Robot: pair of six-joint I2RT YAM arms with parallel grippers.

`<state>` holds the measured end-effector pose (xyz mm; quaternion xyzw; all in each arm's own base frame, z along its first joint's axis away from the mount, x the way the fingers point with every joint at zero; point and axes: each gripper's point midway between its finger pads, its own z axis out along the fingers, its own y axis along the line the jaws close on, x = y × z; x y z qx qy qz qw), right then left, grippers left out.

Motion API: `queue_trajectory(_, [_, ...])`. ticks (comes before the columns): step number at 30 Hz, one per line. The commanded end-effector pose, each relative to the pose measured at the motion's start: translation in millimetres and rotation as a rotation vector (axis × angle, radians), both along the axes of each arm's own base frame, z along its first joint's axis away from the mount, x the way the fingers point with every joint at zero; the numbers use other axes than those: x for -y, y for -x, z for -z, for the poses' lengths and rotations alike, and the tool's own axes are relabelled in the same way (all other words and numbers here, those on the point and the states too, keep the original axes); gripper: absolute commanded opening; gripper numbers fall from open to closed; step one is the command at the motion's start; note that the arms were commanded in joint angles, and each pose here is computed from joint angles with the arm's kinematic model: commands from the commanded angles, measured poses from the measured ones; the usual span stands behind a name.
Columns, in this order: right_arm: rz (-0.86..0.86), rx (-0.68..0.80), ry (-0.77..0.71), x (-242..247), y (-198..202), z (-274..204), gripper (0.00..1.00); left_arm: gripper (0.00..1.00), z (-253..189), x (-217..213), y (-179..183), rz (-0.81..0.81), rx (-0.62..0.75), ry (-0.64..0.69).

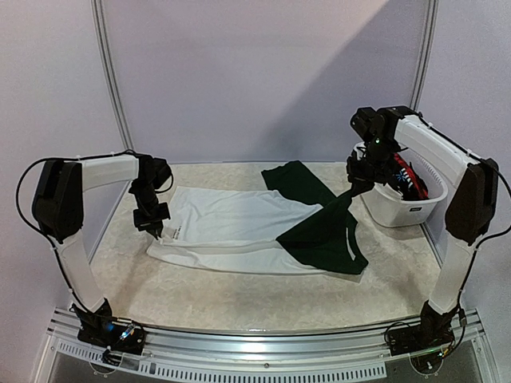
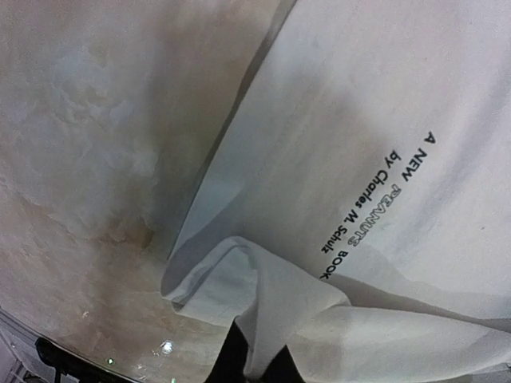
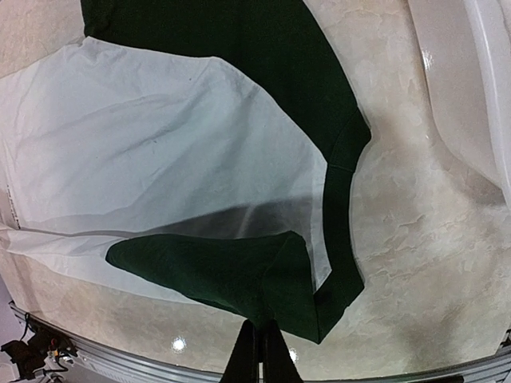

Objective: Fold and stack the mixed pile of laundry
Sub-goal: Fold the flattened T-shirt, then adjust the 1/3-folded T-shirt at the center of the board.

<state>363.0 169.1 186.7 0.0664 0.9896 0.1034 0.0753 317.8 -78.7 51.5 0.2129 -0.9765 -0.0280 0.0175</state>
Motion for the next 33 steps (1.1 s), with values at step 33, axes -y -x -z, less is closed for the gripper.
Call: queue_trajectory(33, [0.088,0.057,0.011,-7,-81,46,0.00,0.36,-24,-54,-13,-0.293,0.147,-0.114])
